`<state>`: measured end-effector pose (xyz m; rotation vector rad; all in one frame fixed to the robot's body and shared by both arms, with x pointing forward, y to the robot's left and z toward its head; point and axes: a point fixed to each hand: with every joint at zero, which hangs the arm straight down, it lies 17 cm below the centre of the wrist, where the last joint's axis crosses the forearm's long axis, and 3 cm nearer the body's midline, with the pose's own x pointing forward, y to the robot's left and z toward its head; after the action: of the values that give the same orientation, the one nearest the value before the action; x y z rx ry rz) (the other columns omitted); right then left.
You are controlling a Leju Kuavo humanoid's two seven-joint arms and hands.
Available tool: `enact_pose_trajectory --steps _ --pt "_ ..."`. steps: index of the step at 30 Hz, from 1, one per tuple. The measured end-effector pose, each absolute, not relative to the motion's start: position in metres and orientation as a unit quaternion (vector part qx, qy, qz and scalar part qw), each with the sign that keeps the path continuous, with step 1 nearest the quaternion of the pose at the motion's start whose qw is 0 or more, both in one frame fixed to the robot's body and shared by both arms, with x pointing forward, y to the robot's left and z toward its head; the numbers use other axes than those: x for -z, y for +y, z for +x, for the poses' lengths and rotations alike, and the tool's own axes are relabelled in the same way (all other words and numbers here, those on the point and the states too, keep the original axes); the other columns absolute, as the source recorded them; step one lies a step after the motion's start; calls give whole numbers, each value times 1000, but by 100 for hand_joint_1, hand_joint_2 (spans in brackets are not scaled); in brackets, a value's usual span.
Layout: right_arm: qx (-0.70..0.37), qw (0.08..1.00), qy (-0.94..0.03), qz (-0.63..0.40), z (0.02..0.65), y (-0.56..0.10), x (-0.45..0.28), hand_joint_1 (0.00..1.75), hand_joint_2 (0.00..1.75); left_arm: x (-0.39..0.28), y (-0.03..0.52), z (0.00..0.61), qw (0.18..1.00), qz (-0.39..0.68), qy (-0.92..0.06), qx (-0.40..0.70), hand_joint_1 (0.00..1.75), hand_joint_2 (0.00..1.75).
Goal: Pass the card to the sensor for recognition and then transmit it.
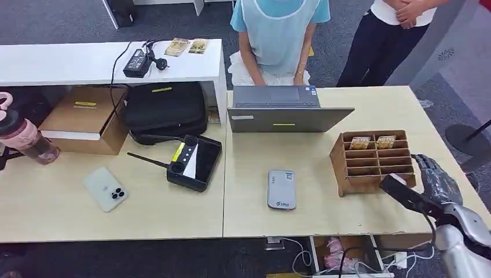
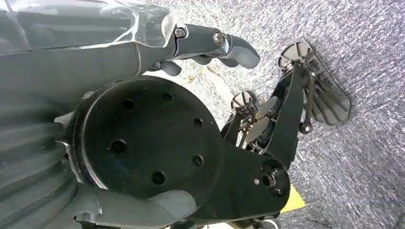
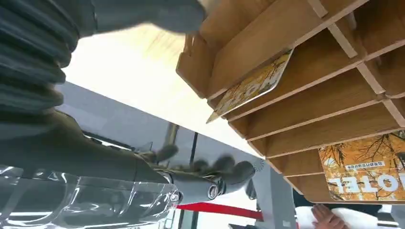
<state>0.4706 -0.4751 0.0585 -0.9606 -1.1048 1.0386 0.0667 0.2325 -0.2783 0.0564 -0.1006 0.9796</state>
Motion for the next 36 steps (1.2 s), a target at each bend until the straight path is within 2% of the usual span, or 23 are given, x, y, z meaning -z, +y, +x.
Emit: enact_pose_trajectory --steps 6,8,11,15,16,25,36 --pt "-452 624 -482 -418 471 -476 -59 166 175 278 233 67 881 27 -49 -470 0 175" --pt "-452 623 -483 -418 472 -476 -60 148 175 278 233 67 881 28 -48 -470 0 175" --pt "-453 622 -483 -418 472 -475 -61 143 175 278 233 66 880 29 -48 -471 0 175" --pt "-456 620 -482 -420 472 -475 -60 145 175 278 233 66 880 29 -47 -472 0 175" --pt "-456 619 -481 -421 472 -474 -60 152 175 278 233 66 880 30 -47 -472 0 175" --pt "-456 617 -482 -422 476 -473 -63 169 175 279 233 65 880 30 -46 -473 0 175" --pt "-434 591 -527 -429 494 -469 -95 175 175 278 233 67 879 29 -49 -472 0 175"
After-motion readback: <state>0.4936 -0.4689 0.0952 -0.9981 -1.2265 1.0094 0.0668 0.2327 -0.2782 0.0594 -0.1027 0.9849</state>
